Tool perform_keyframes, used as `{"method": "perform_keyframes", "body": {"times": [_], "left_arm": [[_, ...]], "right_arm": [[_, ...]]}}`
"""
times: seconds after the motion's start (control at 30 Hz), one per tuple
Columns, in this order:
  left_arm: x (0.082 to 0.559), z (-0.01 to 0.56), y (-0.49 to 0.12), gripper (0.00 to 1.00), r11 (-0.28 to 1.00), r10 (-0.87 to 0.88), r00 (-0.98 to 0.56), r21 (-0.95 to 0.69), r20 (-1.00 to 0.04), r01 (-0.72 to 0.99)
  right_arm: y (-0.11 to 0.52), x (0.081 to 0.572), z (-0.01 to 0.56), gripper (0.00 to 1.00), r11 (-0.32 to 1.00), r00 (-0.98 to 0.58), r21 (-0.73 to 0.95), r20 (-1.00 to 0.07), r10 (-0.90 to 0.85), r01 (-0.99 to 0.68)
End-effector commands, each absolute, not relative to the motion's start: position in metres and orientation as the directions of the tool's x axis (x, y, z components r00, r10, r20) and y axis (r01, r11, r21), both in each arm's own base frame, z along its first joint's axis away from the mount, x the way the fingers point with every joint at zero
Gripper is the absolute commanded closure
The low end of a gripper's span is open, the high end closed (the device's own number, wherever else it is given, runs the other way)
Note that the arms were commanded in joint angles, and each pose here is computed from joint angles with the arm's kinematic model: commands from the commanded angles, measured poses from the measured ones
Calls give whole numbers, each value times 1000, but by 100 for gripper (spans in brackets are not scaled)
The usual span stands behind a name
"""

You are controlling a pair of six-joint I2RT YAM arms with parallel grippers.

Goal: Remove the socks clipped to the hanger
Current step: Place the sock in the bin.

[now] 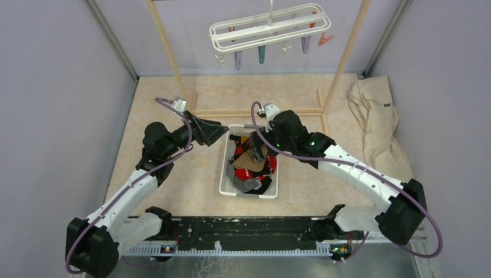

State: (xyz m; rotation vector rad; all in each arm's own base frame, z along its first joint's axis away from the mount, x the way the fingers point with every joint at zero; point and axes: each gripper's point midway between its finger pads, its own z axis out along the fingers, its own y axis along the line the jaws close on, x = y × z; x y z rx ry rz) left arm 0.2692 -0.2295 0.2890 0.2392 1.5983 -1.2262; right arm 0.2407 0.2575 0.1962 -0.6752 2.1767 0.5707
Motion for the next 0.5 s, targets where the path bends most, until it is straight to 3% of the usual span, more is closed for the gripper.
{"method": "perform_keyframes", "body": {"times": [0.0, 0.47], "left_arm": [[264, 286, -229, 23, 447, -409, -425, -583, -808, 678], [262, 283, -227, 23, 453, -414, -427, -589, -804, 670]], "right_arm": [[275, 243, 185, 8, 729, -559, 217, -786, -264, -649], [293, 252, 66, 7, 746, -670, 223, -643, -372, -628]]}}
